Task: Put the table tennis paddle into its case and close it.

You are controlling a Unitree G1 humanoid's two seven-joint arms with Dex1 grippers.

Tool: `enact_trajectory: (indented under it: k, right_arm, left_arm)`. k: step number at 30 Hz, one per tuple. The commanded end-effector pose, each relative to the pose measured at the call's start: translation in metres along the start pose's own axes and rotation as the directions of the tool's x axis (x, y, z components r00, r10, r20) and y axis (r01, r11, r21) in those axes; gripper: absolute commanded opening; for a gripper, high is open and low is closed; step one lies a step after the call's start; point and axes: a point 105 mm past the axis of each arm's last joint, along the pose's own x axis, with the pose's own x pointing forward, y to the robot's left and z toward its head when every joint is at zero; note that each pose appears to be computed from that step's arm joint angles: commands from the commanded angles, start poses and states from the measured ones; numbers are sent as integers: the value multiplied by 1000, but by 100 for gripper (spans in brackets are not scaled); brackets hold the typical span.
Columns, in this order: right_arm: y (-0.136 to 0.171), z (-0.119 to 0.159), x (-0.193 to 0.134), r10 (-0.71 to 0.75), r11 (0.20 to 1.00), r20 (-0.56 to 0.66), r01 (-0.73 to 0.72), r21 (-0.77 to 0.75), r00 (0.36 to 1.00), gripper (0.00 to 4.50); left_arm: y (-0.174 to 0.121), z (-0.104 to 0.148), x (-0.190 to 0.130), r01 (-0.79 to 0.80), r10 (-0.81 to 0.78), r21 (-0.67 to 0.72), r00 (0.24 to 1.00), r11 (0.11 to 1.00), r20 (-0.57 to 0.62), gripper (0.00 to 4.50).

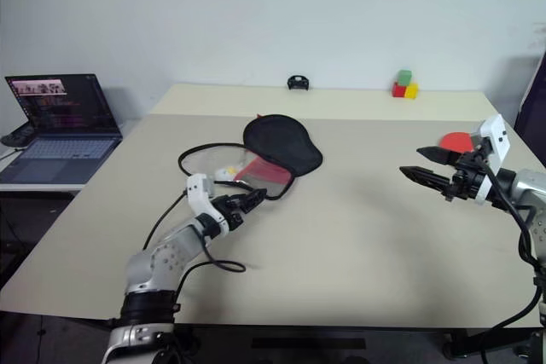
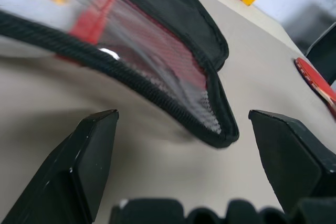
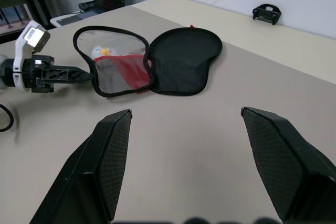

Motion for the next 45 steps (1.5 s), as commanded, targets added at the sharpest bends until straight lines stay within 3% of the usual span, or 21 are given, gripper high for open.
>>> enact_trajectory:
  k: [1, 8, 11, 21, 28, 39, 45]
  right_arm:
    - [3, 15, -5, -7, 999, 38, 9, -51, 999, 364]
    - [2, 15, -6, -17, 999, 39, 19, -50, 999, 364]
    - [1, 16, -6, -25, 998, 40, 27, -56, 999, 368]
    - [-2, 23, -11, -41, 996, 38, 44, -81, 998, 368]
    - [4, 27, -15, -4, 994, -2, 4, -111, 1000, 368]
    - [17, 18, -27, 43, 993, -87, -52, -108, 995, 368]
    - [25, 14, -32, 54, 993, -120, -66, -97, 991, 368]
  left_arm:
    - [-2, 12, 12, 4, -3, -16, 999, 1000, 49, 436]
    - [-1, 14, 33, -25, 30, -85, 998, 996, 55, 436]
    - [-8, 12, 42, -15, 19, -91, 999, 996, 48, 379]
    - [-22, 6, 42, 76, -77, -50, 997, 996, -24, 12]
    - [-41, 9, 28, 248, -249, -29, 962, 968, -115, 3]
    - [-77, -19, 4, 442, -454, -107, 849, 890, -268, 3]
    - [-105, -39, -15, 594, -586, -115, 710, 797, -390, 3]
